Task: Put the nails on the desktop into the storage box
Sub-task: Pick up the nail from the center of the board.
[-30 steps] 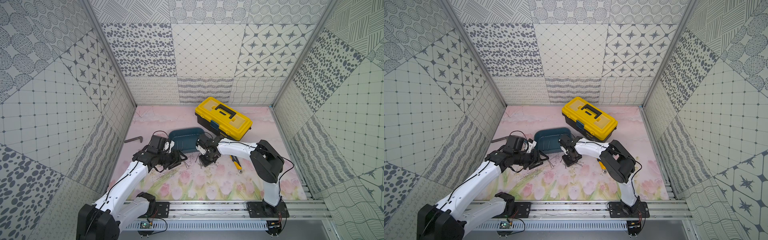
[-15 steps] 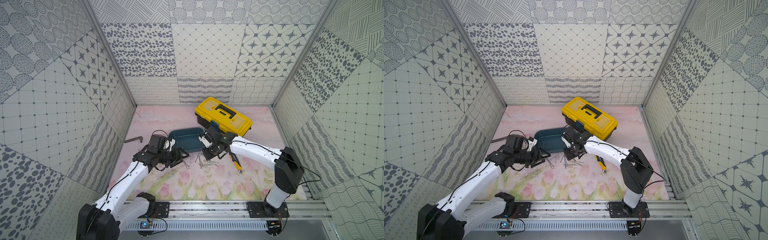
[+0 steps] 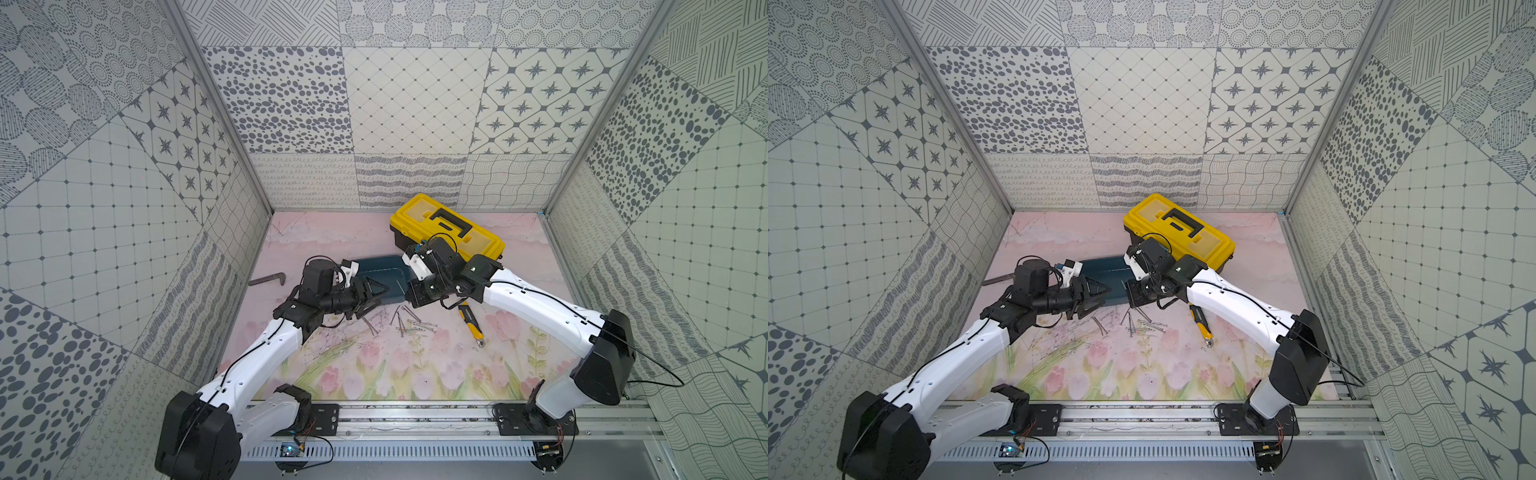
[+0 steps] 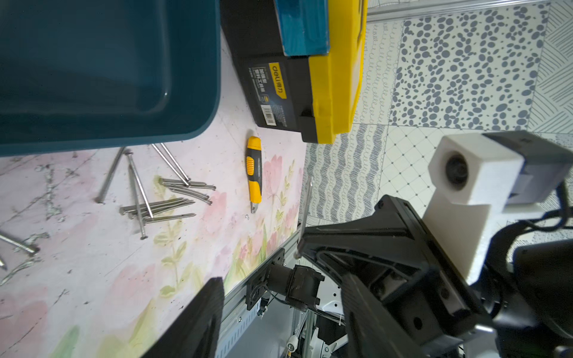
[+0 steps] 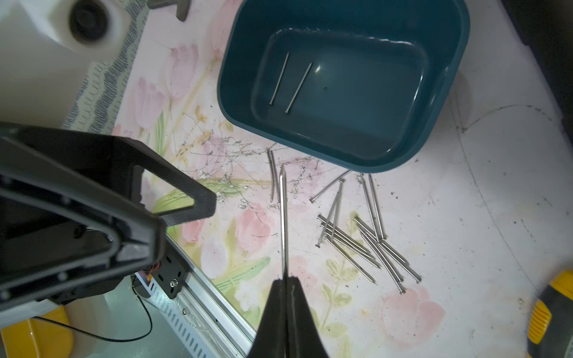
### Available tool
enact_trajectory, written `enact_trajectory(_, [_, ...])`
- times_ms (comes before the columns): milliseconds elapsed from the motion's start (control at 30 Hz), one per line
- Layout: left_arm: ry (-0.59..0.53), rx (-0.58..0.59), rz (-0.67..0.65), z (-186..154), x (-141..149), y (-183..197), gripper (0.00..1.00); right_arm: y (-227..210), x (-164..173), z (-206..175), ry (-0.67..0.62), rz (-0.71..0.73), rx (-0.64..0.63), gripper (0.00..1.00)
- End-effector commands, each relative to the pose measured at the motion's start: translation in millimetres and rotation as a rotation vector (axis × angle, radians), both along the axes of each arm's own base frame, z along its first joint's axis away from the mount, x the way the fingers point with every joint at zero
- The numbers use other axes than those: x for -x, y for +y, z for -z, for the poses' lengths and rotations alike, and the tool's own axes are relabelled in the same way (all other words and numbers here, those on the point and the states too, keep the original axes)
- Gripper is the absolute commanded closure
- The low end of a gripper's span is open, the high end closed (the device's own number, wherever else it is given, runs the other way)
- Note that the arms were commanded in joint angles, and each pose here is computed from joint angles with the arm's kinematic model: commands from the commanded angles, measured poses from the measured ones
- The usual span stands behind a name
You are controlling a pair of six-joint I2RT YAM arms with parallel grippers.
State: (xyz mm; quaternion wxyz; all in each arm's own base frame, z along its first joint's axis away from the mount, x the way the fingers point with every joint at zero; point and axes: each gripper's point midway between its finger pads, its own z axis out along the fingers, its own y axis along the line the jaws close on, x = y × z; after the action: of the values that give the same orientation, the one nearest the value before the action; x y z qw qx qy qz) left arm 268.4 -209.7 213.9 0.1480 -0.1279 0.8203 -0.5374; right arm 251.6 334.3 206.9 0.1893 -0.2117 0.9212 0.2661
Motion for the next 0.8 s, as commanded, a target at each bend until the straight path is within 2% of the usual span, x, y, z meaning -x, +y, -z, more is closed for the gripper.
enact_trajectory(0, [-0.109,0.089,0.051,-39.6,-5.8,-19.2,0.36,12.5,-1.3,-23.4,0.011,0.008,-0.090,1.00])
enact_trajectory(200, [-0.113,0.058,-0.007,-38.3,-15.4,-15.1,0.40,20.4,0.9,-39.6,0.027,0.006,-0.152,1.00])
enact_trajectory(533, [-0.119,0.032,-0.018,-37.8,-24.6,-17.3,0.47,28.0,5.7,-54.8,0.048,-0.010,-0.216,1.00])
enact_trajectory(700, [-0.105,0.019,-0.018,-33.1,-29.1,-18.3,0.52,28.3,6.0,-58.8,0.045,-0.009,-0.227,1.00])
enact_trajectory(767, [-0.100,0.018,-0.018,-32.0,-30.8,-18.9,0.57,28.6,6.0,-58.3,0.048,-0.010,-0.227,1.00])
